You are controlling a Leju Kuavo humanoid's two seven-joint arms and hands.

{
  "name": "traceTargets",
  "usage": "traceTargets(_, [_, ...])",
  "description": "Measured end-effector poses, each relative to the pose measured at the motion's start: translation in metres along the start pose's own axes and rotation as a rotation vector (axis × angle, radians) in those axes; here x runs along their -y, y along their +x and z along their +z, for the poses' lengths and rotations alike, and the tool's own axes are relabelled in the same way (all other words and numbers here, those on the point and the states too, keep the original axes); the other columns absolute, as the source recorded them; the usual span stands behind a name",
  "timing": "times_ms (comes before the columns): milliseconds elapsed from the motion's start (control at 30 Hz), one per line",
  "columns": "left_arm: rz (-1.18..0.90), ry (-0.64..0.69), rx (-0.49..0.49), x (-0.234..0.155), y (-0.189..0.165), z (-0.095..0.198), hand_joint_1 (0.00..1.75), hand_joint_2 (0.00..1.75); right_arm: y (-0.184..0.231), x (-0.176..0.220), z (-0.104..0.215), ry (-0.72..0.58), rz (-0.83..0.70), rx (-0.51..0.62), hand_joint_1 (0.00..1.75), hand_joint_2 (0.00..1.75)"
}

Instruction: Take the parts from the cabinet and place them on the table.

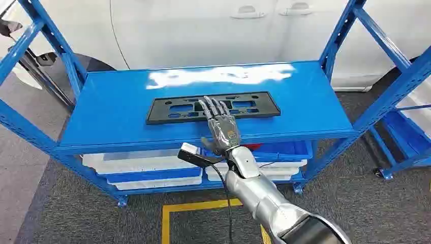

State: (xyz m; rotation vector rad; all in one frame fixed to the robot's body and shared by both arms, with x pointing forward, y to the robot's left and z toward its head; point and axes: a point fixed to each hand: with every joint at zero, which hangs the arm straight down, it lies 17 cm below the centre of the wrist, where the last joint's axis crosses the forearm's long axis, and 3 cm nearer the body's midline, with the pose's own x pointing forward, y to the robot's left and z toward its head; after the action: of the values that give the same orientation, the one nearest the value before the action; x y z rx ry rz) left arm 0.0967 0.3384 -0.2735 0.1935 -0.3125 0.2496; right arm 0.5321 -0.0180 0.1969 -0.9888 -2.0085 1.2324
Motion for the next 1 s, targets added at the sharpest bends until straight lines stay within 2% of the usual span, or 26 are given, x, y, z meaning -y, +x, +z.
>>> traceTargets(500, [-0.003,0.006,0.01,-0.006,0.002,-0.001,0.0,0.0,0.023,-0.006,-0.003,0.015,-0.004,0.031,0.0,1.75])
traceTargets(1000, [-0.001,0.004,0.02,-0.005,0.006,-0.001,0.0,0.0,0.024,-0.012,0.001,0.033,-0.003,0.03,0.0,1.75])
